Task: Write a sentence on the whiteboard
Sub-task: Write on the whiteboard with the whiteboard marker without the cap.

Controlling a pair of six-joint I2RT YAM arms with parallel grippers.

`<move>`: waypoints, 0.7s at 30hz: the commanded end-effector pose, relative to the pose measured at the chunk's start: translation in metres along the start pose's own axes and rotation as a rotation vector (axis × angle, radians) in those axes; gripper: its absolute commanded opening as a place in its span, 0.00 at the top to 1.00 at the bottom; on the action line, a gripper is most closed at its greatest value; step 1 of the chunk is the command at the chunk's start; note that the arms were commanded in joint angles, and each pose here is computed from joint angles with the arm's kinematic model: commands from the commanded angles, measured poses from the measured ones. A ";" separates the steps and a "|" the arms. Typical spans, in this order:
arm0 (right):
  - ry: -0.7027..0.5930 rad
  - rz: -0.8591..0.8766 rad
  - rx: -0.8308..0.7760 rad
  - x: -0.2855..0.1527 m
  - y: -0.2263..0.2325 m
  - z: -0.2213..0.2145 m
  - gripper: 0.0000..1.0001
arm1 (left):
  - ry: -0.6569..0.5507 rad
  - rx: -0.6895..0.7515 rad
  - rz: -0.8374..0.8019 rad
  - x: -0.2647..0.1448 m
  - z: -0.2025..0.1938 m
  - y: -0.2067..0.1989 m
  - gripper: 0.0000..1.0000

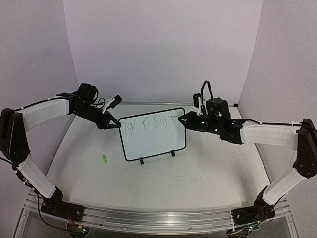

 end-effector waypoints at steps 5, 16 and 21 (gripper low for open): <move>-0.048 -0.019 -0.008 0.008 0.001 0.011 1.00 | 0.061 0.059 0.103 0.001 -0.005 0.012 1.00; 0.026 -0.085 0.025 0.006 -0.025 -0.018 1.00 | 0.061 0.058 0.103 0.001 -0.005 0.012 1.00; 0.078 -0.096 0.047 0.007 -0.036 -0.034 1.00 | 0.060 0.058 0.101 0.001 -0.005 0.012 1.00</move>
Point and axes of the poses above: each gripper's point midway between its finger pads, its own x axis out along the fingers, its own y axis along the line the jaws close on, z = x × y, the point moved 6 cm from there along -x, back along the fingers, and after that the axes turned 8 degrees about x, right-handed, at the moved point
